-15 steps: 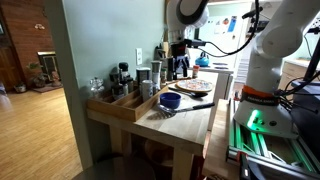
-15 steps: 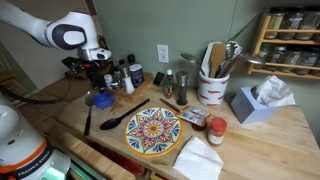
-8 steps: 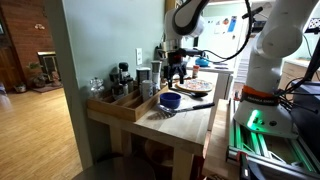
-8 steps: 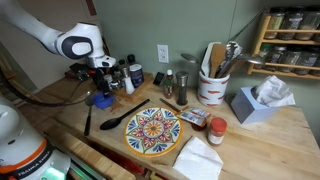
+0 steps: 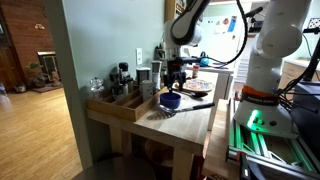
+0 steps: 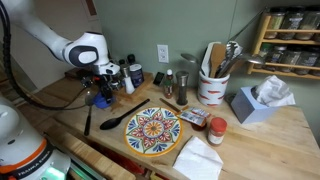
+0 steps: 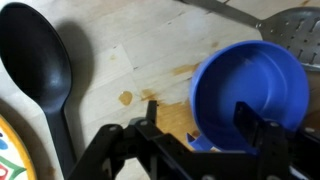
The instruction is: Move the blue bowl from the left to the right
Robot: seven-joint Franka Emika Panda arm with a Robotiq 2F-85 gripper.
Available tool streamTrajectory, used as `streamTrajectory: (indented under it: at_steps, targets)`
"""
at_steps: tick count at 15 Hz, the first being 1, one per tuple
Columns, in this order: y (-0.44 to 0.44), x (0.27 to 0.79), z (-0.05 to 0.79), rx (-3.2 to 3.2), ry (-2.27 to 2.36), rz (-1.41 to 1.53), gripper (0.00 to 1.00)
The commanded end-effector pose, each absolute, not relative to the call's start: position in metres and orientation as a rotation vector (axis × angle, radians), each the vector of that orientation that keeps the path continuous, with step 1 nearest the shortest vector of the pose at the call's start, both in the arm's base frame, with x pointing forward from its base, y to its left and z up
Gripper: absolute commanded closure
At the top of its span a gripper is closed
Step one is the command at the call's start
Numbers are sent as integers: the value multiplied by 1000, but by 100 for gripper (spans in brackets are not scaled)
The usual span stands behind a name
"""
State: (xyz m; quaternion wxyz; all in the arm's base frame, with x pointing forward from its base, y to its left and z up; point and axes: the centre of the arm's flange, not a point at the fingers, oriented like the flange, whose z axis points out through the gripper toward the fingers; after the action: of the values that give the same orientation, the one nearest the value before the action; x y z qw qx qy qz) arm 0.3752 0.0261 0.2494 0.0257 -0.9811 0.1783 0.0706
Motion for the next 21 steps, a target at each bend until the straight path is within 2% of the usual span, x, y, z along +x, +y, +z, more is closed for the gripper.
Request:
streamTrajectory:
  at_steps: [1,7,8,16,21]
  targets:
    - [25,365,231,-3016,617,221,51]
    - [23,362,236,-3004,670,263,95]
    - [22,362,241,-3001,669,267,100]
    - [-6,356,326,-2992,719,379,99]
    - [-65,371,406,-2858,1042,228,99]
